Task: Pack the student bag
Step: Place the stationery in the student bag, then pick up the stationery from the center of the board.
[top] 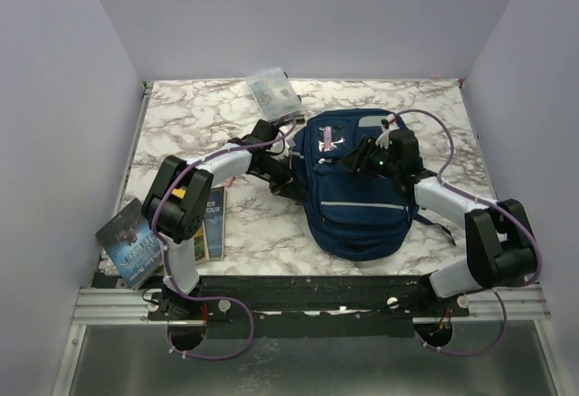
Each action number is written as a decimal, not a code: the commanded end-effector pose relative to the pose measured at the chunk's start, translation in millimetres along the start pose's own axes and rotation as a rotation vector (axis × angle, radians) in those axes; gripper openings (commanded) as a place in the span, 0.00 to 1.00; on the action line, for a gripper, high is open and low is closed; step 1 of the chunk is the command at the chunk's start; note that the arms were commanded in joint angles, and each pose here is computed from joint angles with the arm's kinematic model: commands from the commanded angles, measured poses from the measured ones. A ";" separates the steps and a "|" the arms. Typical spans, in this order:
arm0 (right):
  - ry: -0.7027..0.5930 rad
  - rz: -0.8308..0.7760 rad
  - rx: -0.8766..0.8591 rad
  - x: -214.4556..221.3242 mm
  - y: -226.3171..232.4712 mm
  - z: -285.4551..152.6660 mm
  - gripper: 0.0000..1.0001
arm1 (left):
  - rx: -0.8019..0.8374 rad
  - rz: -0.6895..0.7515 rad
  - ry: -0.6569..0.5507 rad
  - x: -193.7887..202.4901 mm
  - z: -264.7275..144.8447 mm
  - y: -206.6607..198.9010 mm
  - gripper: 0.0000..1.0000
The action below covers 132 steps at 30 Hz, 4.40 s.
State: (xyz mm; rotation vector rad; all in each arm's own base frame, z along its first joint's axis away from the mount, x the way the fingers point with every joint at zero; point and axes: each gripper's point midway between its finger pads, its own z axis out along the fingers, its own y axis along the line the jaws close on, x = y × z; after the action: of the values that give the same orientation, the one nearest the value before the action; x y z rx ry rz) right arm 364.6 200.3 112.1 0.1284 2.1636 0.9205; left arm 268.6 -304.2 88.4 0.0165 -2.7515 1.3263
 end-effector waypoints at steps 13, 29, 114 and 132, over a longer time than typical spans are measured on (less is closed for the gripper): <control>0.024 0.135 0.224 65.1 -48.7 -65.0 0.61 | -0.071 0.203 -0.046 -3.6 -6.9 -25.8 0.00; 0.043 -0.057 -0.032 61.3 6.2 -87.9 0.67 | -0.645 0.298 -0.439 -56.3 -85.6 46.0 0.98; 0.153 -0.590 0.469 209.6 96.5 230.9 0.51 | -0.417 0.342 -1.301 -2.9 -354.5 -48.3 0.97; 0.448 -0.708 0.351 258.3 39.4 137.3 0.32 | -0.374 0.340 -1.182 -17.6 -327.7 -44.9 0.96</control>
State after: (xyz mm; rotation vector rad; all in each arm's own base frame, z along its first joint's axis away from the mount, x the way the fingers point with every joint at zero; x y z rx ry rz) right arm 345.4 475.6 20.9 -0.4270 2.1667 0.3467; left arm 309.9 -67.4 329.7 0.5444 -4.1579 0.8831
